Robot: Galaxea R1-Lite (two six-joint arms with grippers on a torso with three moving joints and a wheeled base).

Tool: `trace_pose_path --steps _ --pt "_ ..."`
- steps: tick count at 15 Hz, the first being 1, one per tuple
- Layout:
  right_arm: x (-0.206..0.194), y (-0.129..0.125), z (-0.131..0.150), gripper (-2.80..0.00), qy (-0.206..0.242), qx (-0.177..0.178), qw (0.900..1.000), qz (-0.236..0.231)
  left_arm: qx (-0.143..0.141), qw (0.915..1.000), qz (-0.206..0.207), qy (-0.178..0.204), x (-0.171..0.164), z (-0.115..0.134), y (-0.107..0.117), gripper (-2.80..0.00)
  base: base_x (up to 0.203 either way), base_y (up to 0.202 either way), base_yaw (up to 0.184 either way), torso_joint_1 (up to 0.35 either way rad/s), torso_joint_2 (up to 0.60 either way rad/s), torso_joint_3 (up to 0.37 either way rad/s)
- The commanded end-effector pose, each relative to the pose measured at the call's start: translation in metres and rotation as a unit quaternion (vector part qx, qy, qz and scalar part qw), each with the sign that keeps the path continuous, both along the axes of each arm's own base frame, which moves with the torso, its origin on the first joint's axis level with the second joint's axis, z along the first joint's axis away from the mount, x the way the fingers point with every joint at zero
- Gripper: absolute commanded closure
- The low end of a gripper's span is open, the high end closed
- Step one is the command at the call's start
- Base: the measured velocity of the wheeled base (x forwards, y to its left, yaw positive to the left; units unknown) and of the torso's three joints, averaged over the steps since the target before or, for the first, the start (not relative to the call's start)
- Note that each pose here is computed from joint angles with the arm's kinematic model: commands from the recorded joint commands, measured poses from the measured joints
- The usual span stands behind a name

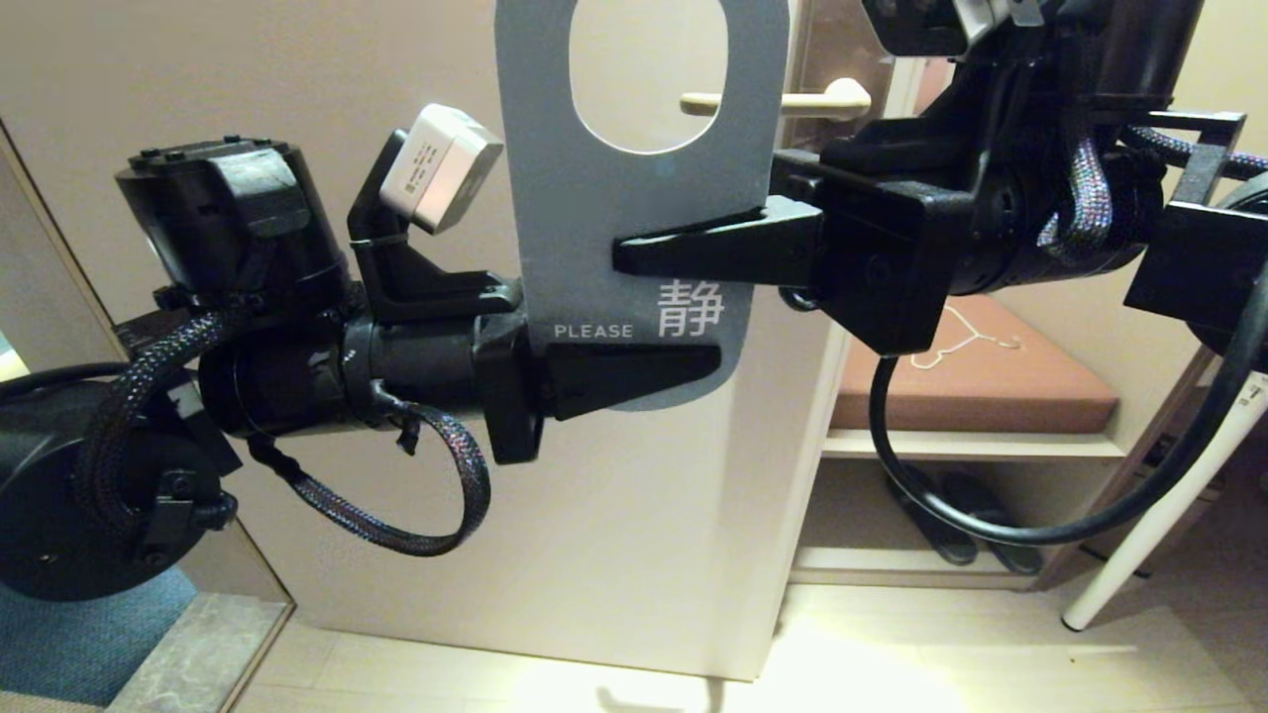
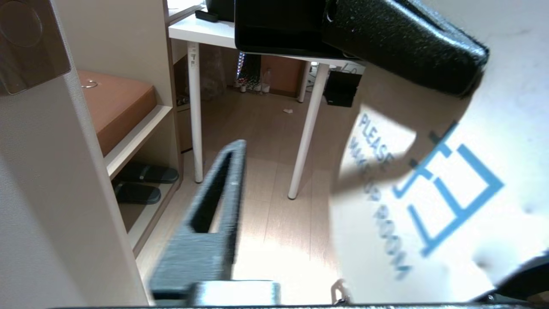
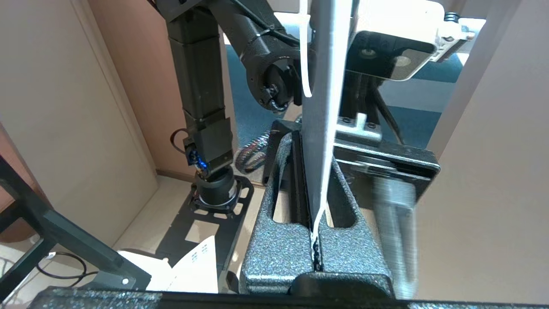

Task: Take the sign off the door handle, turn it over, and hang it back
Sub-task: Hand it to the other hand

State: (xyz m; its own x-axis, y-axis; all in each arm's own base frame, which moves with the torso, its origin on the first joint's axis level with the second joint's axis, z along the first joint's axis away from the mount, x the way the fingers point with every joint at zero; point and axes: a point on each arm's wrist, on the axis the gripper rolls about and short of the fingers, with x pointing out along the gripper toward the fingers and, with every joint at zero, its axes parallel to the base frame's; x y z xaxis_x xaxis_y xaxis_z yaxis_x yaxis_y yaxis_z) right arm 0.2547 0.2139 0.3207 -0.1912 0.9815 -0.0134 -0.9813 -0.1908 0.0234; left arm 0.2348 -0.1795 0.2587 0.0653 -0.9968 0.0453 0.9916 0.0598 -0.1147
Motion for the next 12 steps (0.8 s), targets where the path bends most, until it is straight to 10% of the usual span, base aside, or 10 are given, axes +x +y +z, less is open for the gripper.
trace_pose_path --steps 1,12 --pt "0.0004 0.0007 -0.0008 0.00 0.001 0.000 1.000 0.004 -0.002 1.0000 -0.002 -0.002 -0.0005 0.0009 0.0005 0.00 0.000 0.000 0.000 0.000 0.00 0.000" --pt "0.0004 0.0007 -0.0012 0.00 0.001 -0.001 1.000 0.004 -0.002 1.0000 -0.006 -0.002 -0.0032 0.0033 0.0016 0.00 0.000 0.000 0.000 0.000 0.00 0.000"
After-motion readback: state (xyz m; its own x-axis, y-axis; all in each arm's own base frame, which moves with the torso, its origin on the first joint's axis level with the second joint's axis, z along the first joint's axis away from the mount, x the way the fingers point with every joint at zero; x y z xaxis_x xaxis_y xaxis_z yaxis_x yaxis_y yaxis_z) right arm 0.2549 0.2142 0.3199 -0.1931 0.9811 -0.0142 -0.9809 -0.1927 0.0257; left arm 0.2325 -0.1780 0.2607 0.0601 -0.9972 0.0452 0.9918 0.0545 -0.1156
